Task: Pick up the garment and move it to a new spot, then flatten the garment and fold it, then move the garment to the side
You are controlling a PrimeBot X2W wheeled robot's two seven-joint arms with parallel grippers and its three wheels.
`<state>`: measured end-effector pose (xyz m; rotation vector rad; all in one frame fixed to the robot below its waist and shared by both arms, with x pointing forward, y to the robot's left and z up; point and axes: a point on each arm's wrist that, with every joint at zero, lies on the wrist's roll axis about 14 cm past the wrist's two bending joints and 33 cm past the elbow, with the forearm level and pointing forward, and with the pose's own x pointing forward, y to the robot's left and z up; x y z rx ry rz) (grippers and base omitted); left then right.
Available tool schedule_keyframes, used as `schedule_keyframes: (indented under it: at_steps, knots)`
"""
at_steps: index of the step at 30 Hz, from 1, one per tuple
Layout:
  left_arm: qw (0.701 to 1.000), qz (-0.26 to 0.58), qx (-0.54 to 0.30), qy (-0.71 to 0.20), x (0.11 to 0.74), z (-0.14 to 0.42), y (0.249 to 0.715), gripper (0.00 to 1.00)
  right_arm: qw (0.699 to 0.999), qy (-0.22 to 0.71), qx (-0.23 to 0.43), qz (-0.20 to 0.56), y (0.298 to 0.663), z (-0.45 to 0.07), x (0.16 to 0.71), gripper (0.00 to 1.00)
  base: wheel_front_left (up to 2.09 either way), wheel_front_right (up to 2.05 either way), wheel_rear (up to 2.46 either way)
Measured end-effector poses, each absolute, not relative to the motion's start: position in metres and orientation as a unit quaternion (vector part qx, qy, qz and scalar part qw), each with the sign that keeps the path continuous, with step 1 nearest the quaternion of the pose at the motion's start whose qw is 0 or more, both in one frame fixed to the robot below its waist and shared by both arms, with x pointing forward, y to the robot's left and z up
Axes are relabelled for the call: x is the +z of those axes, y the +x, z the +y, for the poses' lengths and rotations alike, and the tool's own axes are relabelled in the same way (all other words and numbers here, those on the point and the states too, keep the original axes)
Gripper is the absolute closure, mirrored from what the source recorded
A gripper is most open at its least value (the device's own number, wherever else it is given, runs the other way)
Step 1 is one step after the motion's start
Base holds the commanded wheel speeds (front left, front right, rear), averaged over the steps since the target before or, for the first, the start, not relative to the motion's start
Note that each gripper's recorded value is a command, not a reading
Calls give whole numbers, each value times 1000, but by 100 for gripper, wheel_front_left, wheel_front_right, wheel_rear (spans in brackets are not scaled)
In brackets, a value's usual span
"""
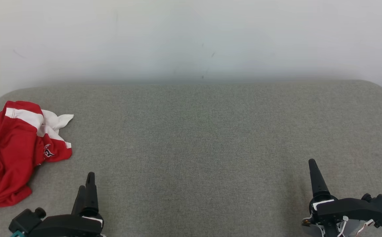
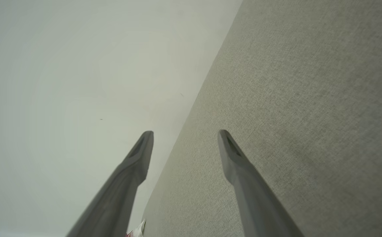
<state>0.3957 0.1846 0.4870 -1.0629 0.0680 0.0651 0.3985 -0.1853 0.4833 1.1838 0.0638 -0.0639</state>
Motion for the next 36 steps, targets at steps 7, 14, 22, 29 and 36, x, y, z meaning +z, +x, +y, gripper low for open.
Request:
schedule_keyframes:
  at_steps: [7, 14, 22, 29, 36]
  knots:
    - [904, 35, 18, -426, 489, 177, 396, 0, 870, 492, -25, 29, 399, -185, 484, 0, 0, 0, 0]
    - [936, 26, 7, -351, 496, 176, 396, 0, 903, 429, -16, 27, 399, -182, 487, 0, 0, 0, 0]
    - [962, 31, -1, -271, 494, 174, 392, 0, 934, 357, -5, 31, 397, -177, 485, 0, 0, 0, 0]
    - [976, 37, -7, -215, 488, 172, 390, 0, 950, 310, 1, 40, 395, -174, 479, 0, 0, 0, 0]
    - [985, 28, -8, -173, 491, 172, 390, 0, 962, 272, 6, 36, 395, -173, 480, 0, 0, 0, 0]
